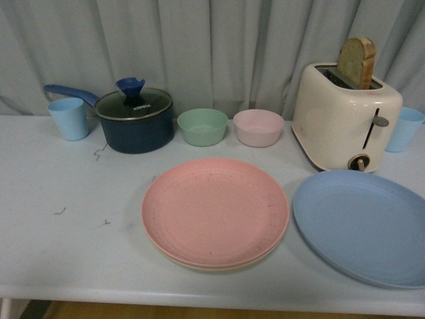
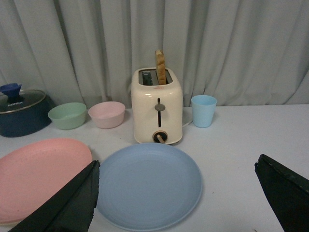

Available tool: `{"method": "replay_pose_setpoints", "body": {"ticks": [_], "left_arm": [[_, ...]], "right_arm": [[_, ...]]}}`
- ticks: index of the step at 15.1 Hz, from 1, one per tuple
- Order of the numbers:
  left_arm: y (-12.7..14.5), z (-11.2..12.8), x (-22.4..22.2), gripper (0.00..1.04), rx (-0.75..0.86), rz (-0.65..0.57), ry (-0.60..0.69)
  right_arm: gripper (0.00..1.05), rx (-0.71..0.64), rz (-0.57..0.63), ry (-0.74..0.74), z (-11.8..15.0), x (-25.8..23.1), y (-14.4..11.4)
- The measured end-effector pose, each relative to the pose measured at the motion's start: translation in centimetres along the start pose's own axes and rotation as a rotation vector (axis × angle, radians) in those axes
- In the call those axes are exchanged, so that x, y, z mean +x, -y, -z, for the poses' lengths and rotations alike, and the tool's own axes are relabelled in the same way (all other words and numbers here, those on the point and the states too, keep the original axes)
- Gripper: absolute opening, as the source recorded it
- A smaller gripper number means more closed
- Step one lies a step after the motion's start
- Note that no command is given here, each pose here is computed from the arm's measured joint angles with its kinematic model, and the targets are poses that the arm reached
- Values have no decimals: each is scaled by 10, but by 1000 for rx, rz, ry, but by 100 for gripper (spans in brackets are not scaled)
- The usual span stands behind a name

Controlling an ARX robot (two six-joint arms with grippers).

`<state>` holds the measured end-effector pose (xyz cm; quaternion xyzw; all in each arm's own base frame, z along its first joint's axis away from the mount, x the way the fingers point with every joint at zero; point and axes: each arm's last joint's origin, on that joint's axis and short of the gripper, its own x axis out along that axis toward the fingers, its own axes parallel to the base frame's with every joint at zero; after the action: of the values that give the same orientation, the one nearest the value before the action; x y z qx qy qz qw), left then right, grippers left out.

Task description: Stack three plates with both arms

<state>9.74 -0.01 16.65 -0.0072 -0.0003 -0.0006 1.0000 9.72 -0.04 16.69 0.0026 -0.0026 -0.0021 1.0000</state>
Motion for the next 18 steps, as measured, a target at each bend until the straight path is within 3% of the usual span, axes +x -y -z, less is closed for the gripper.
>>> {"method": "replay_pose_setpoints", "body": {"ticks": [2, 3, 4, 5, 8, 14, 18], "left_arm": [[0, 0, 0, 28, 0, -1, 1], [0, 0, 0, 43, 0, 0, 2], [0, 0, 0, 57, 0, 0, 2], [0, 0, 0, 71, 0, 1, 1], [0, 0, 0, 100, 1, 0, 1], [0, 0, 0, 98, 1, 0, 2], [0, 0, 0, 98, 1, 0, 1]], "right_arm": [[98, 0, 0, 0, 0, 0, 0], [98, 0, 0, 0, 0, 0, 0], [98, -21, 0, -119, 2, -1, 0], [98, -61, -22, -427, -1, 6, 4], [98, -77, -41, -550, -3, 35, 19], [98, -51, -58, -736, 8, 112, 42], [98, -41, -5, -865, 36, 165, 57]]}}
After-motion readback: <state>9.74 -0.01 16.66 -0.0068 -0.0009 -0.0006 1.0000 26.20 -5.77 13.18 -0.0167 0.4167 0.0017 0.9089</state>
